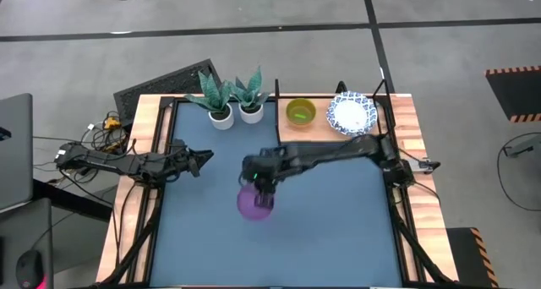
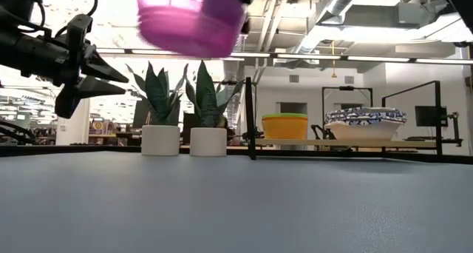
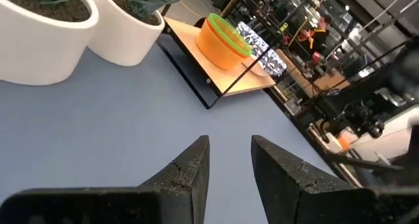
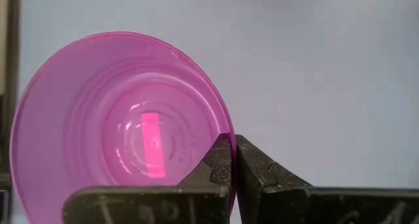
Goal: Place and stack bowls onto a shelf
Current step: Stack the violet bowl on the green bowl on the shelf
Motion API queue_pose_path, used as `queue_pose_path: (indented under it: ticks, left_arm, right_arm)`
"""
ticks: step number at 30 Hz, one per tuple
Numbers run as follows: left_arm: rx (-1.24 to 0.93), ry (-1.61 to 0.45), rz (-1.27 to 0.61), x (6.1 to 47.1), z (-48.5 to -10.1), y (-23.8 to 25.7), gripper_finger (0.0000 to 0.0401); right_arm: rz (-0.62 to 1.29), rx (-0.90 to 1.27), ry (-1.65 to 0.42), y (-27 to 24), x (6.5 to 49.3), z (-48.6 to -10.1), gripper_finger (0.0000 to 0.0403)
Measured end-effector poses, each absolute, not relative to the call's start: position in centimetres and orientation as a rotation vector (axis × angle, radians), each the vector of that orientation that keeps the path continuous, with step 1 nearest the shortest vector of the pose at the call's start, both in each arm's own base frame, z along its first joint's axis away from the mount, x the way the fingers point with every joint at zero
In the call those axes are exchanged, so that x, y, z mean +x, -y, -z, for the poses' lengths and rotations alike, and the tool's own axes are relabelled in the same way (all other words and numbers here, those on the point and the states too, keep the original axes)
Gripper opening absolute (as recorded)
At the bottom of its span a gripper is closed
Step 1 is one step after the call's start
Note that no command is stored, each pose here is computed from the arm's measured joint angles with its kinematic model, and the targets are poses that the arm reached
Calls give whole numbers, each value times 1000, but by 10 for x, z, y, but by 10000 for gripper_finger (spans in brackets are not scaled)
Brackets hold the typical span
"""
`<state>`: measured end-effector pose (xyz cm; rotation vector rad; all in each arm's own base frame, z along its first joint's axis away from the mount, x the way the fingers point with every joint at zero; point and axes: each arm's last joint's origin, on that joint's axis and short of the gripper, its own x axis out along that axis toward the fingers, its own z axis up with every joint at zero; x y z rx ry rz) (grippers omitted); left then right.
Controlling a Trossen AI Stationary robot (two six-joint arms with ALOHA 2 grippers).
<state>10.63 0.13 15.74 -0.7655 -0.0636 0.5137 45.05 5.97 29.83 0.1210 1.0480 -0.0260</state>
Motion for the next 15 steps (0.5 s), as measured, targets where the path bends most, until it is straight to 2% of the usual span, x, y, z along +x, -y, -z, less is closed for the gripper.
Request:
queue_pose_path:
  ticks: [3, 7, 15]
  left_arm:
    - [-779, 67, -514, 106, -157, -1, 98]
    - [-781, 68, -515, 106, -157, -1, 98]
    - [-774, 69, -520, 106, -157, -1, 98]
  right_arm:
    - [110, 85, -985, -32, 431, -335, 24]
    - [313, 66, -877, 15, 400, -379, 24]
    - [669, 166, -790, 124, 339, -421, 24]
